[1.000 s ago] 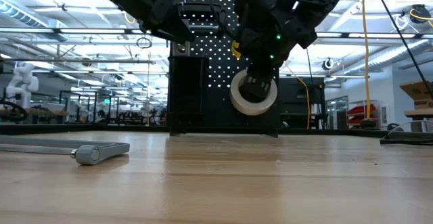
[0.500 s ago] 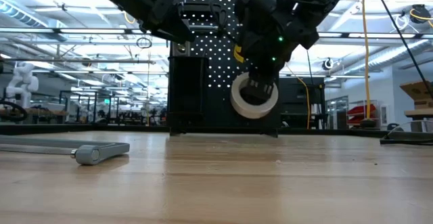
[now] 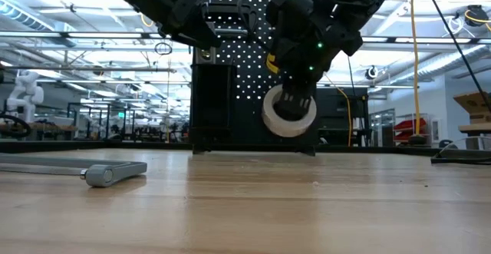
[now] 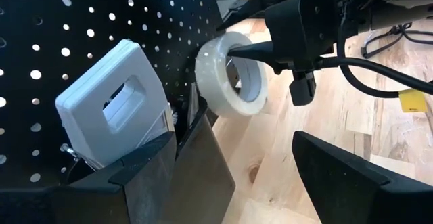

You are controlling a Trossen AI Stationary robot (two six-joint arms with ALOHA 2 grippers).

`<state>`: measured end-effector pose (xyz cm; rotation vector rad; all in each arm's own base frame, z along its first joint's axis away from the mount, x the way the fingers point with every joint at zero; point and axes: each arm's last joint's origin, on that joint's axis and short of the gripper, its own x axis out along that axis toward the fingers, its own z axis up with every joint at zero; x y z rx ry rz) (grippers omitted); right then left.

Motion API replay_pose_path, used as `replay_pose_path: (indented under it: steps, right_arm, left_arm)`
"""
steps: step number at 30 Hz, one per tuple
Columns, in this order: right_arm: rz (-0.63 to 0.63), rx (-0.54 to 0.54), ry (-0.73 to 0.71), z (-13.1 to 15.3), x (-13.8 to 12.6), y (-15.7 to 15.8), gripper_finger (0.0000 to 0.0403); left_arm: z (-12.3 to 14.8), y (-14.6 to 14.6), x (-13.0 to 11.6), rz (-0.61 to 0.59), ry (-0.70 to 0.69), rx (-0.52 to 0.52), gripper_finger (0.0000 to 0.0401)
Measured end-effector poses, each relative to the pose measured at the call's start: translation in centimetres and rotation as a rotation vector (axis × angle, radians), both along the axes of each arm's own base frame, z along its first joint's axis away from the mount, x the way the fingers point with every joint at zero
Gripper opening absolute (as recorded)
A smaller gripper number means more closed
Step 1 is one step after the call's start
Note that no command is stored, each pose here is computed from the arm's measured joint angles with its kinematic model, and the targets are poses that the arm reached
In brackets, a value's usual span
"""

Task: Hang tools onto peg board
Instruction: Hang the white tape on the black peg board

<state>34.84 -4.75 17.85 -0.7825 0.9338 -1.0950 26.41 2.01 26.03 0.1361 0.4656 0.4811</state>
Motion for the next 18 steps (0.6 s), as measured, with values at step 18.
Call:
replay_pose_path:
  steps: [18]
  right_arm:
    - [0.009, 0.004, 0.051, -0.17, -0.15, -0.13, 0.0137]
  left_arm:
    - [-0.07, 0.00, -0.03, 0.000, 0.008, 0.000, 0.0299]
